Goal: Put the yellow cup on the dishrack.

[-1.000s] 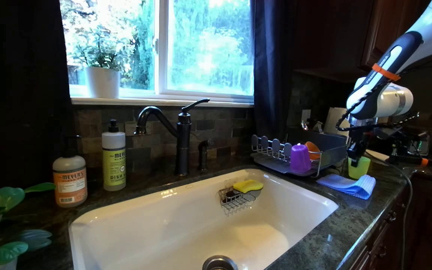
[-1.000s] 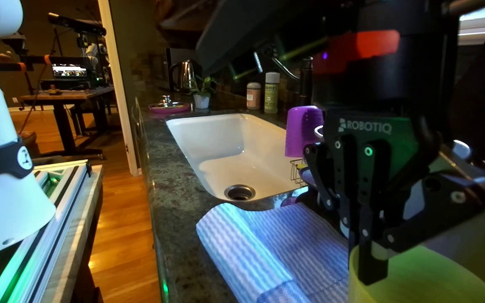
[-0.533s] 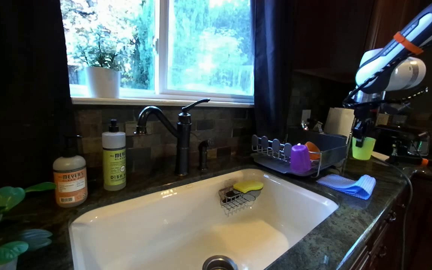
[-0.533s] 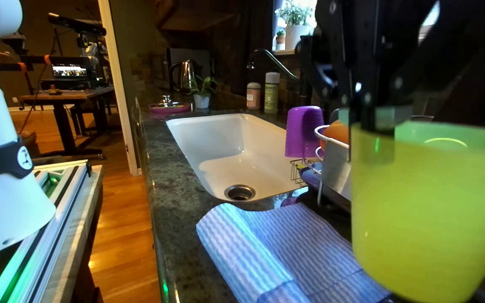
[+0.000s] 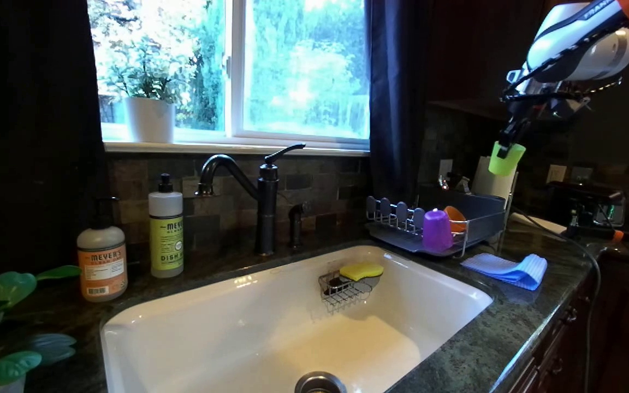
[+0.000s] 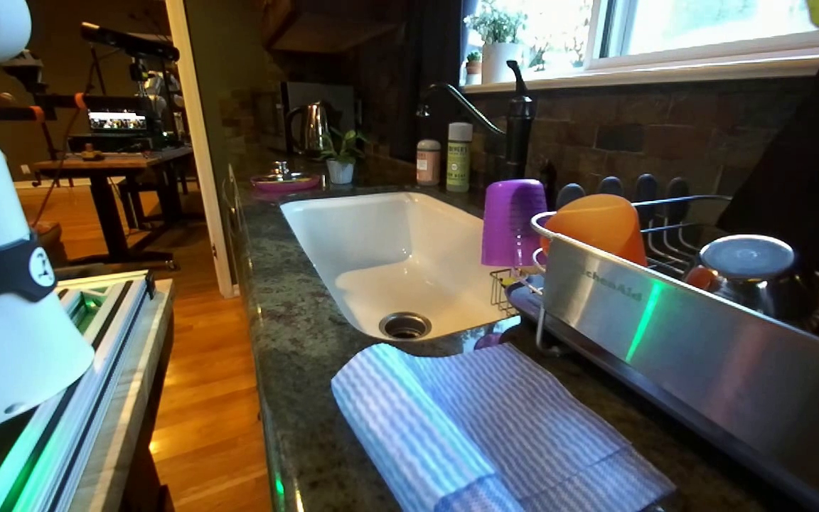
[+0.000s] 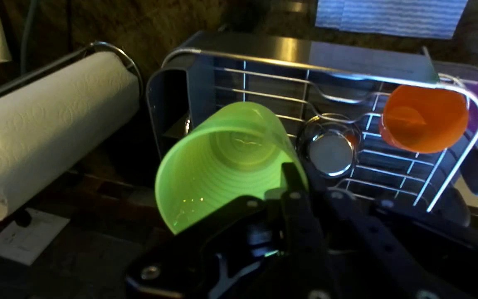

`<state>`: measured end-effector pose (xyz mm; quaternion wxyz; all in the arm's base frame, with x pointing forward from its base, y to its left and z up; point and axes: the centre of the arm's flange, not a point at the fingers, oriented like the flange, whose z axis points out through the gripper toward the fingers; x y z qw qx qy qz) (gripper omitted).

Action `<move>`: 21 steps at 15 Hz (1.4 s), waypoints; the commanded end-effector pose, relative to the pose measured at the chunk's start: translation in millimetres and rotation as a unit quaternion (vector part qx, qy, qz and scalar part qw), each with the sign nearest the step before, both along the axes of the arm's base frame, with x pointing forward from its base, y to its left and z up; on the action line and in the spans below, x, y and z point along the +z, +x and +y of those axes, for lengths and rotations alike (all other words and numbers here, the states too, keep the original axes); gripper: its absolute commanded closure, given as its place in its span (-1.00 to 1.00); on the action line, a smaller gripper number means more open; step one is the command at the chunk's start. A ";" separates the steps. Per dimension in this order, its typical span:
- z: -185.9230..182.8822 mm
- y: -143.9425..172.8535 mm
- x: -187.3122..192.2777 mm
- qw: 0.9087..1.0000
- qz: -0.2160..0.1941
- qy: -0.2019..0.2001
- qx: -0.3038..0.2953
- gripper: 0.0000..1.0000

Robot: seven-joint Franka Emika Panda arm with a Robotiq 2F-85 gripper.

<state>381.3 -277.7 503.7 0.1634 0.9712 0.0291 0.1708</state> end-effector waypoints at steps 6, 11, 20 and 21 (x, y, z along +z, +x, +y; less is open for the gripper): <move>10.1 48.5 7.4 0.999 -0.014 0.010 0.045 0.98; 20.8 127.9 14.0 0.994 0.001 0.050 0.094 0.98; 37.7 168.7 -28.5 0.991 0.025 0.090 0.091 0.91; 35.6 169.1 -29.5 0.993 0.029 0.086 0.073 0.98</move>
